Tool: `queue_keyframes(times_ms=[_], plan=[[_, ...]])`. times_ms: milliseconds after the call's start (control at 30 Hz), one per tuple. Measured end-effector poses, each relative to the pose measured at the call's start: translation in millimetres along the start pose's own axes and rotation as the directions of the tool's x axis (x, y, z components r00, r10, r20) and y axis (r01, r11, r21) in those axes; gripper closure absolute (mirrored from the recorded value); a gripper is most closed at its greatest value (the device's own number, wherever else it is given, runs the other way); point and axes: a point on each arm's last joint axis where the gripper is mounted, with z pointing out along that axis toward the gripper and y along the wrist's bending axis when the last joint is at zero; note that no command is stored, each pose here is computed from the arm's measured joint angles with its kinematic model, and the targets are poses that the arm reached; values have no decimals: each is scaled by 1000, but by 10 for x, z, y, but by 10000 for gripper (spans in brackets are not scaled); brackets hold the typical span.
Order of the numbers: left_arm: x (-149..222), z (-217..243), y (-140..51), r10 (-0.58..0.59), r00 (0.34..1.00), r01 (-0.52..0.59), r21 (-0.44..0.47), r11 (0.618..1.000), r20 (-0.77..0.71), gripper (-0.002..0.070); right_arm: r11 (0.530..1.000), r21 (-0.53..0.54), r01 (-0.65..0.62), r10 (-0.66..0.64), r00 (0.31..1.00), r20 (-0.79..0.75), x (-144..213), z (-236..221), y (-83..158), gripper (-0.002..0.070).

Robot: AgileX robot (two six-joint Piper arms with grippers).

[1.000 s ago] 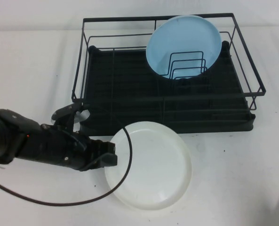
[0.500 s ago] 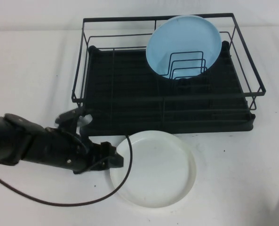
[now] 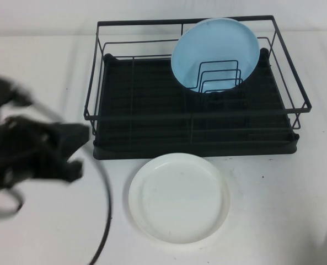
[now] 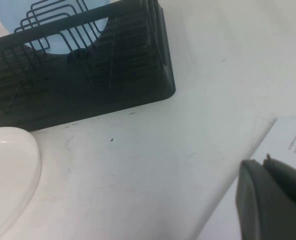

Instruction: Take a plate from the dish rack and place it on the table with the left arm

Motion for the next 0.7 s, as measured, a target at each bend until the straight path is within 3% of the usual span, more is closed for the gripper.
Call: queue_keyframes(times_ms=[200, 500, 700], plan=[[311, -434, -201, 12, 997, -13, 2, 1000, 74, 673, 1000, 0, 0, 0, 1000, 0, 0, 0, 0, 694], [541, -922, -395, 209, 971, -207, -37, 978, 115, 675, 1000, 0, 0, 0, 1000, 0, 0, 0, 0, 694], [763, -1175, -407, 71, 987, -51, -134, 990, 146, 675, 1000, 0, 0, 0, 1000, 0, 0, 0, 0, 694]])
